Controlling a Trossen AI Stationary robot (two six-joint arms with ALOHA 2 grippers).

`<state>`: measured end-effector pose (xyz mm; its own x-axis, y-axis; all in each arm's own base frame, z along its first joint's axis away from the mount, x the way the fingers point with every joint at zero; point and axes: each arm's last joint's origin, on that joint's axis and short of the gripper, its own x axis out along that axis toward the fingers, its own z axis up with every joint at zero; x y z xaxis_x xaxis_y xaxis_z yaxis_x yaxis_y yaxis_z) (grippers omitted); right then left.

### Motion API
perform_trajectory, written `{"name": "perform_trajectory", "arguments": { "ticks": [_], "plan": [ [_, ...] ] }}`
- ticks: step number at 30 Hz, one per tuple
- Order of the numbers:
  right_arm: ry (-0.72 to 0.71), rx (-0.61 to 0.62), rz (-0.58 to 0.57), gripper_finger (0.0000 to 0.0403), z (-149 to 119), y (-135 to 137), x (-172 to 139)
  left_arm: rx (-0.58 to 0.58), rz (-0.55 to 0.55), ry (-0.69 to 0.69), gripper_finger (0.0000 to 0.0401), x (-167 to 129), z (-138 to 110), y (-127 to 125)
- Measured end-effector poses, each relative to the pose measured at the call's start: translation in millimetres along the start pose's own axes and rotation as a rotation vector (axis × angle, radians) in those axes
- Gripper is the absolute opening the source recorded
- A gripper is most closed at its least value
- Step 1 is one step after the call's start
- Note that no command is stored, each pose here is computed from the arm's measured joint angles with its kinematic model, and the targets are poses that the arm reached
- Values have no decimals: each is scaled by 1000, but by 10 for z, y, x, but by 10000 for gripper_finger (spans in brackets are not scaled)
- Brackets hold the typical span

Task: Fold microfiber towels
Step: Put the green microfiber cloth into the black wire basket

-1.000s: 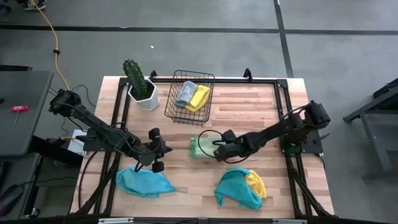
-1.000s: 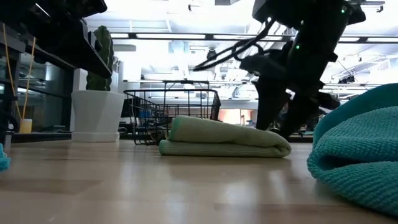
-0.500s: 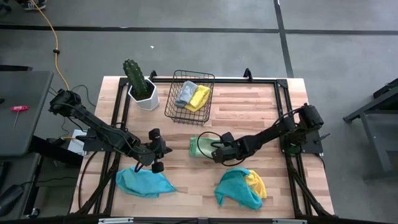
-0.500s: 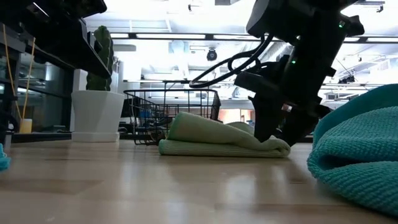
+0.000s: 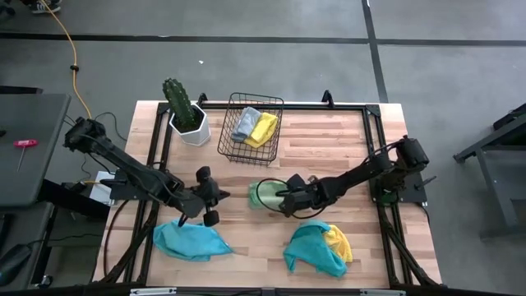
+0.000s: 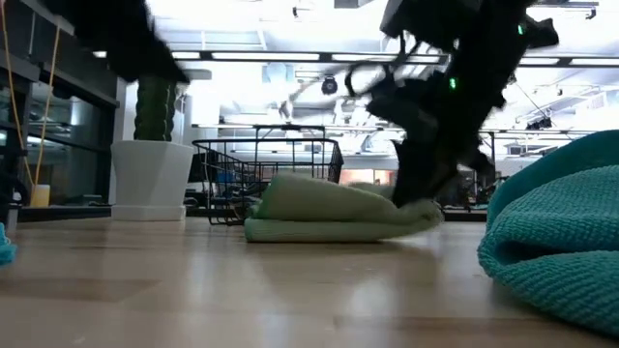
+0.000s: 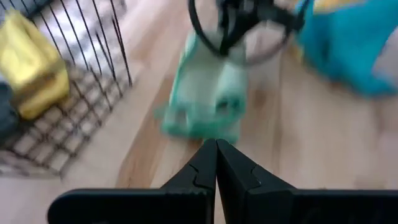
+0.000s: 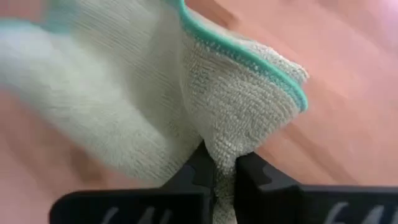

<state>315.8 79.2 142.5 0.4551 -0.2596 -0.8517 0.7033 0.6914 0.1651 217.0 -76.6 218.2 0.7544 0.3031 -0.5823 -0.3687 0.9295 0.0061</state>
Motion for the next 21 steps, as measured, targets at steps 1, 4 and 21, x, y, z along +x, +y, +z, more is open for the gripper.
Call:
{"name": "perform_trajectory", "arguments": {
  "ticks": [1, 4, 21],
  "plan": [
    [-10, -21, 17, 7, 36, 17, -59, -8, -11, -22, 0, -43, 56, -18],
    [-41, -103, 93, 6, 190, 109, -284, -7, -45, -75, 0, -181, 138, -108],
    [-323, -579, 278, 1, 1798, 575, -1604, 108, -90, -417, 0, -942, 117, -411]
  ]
}}
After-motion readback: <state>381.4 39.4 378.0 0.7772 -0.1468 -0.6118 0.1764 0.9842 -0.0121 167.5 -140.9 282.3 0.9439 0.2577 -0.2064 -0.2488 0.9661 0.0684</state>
